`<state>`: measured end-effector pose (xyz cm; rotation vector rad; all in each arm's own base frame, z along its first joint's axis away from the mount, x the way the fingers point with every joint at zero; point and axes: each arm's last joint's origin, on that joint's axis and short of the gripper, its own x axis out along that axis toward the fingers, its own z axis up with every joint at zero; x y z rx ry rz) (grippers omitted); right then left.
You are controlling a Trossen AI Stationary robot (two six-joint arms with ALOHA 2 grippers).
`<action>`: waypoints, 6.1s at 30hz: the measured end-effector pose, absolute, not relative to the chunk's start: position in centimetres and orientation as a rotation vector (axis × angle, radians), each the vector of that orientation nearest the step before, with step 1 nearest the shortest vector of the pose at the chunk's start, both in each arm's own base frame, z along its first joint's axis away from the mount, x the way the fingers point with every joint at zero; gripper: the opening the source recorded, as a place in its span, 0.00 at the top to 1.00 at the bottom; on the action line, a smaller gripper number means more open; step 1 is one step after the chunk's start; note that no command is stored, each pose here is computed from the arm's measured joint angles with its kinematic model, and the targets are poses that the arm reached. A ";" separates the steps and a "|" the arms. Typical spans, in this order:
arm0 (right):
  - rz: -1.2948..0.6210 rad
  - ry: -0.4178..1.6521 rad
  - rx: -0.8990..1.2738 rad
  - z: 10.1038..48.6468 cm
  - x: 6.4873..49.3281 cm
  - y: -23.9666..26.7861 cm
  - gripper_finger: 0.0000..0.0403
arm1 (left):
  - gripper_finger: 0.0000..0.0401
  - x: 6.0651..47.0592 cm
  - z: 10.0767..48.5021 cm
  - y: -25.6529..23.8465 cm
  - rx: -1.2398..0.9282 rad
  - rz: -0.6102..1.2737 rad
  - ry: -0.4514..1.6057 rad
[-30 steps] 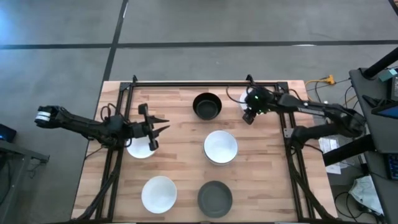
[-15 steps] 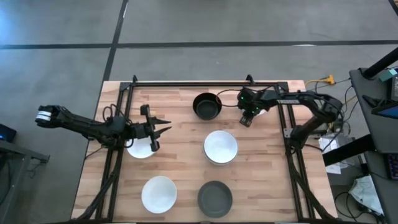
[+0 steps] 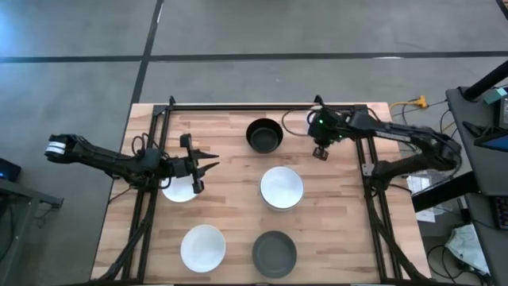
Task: Nest bowls inside each other
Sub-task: Stack the white bowl on top of the other white bowl
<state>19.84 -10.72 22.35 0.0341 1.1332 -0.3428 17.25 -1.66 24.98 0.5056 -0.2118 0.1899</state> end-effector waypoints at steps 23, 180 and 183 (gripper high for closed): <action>0.338 0.912 -0.582 26.7 27.0 6.7 0.98 | 0.83 17.3 25.5 -1.7 0.500 0.203 -0.255; 0.166 1.211 -0.468 24.0 29.9 12.1 0.81 | 0.83 17.3 25.3 -1.7 0.493 0.201 -0.251; 0.167 1.201 -0.465 24.3 29.8 12.0 0.79 | 0.83 17.3 25.3 -1.7 0.493 0.200 -0.251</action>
